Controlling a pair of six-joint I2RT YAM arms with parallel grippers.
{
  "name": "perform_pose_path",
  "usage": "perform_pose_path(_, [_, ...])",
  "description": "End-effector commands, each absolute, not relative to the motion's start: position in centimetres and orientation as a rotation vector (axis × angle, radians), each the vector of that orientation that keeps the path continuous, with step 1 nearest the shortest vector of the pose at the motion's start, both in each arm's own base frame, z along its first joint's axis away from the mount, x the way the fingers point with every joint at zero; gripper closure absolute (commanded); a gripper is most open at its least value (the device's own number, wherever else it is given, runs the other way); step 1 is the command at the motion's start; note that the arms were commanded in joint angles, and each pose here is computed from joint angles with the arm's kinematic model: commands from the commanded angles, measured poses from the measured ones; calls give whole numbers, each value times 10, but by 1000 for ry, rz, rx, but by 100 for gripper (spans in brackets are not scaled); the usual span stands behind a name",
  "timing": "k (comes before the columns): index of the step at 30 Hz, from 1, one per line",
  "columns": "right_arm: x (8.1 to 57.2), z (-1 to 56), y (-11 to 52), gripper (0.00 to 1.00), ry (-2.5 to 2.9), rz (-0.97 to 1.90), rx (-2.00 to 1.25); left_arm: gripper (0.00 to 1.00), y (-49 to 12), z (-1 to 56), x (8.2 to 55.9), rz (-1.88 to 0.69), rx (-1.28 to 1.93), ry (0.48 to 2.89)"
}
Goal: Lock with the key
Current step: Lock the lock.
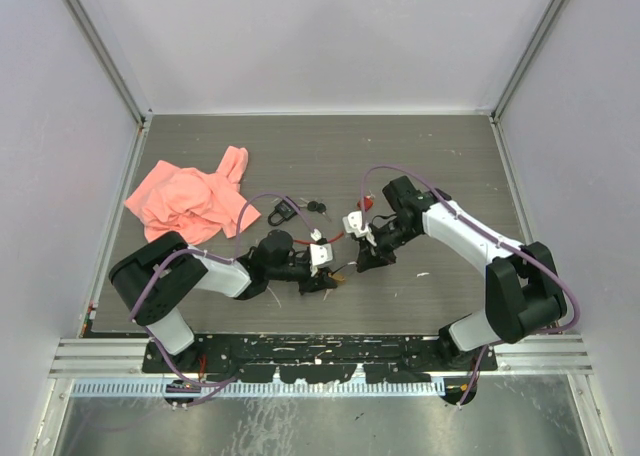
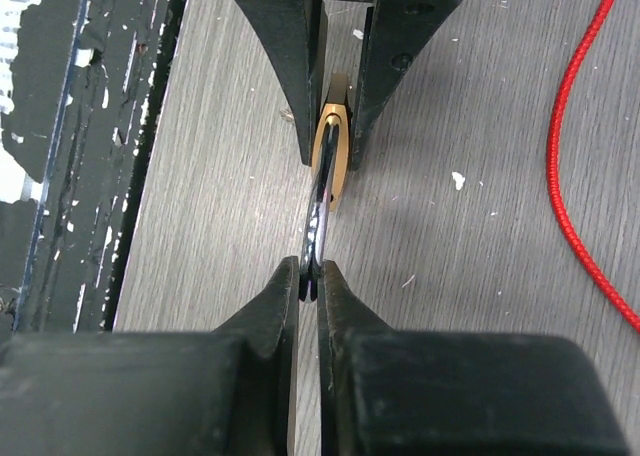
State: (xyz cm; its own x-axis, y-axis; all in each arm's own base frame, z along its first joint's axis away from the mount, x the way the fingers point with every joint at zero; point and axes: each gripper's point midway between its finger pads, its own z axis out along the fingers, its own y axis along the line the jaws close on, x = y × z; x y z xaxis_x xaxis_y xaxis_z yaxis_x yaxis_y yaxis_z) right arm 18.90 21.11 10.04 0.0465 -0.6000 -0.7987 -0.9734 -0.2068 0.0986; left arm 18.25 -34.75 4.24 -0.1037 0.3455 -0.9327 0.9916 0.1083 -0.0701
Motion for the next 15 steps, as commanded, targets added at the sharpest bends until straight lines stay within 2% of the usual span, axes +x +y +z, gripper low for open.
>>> perform_pose_path(1, [190, 95, 224, 99, 1576, 986, -1867, 100, -345, 38, 191, -955, 1348, 1570])
perform_pose_path(9, [191, 72, 230, 99, 1608, 921, -1925, 100, -346, 35, 188, -968, 1359, 1563])
perform_pose_path(15, [155, 53, 244, 99, 1593, 1010, -2019, 100, -346, 31, 189, -964, 1345, 1554])
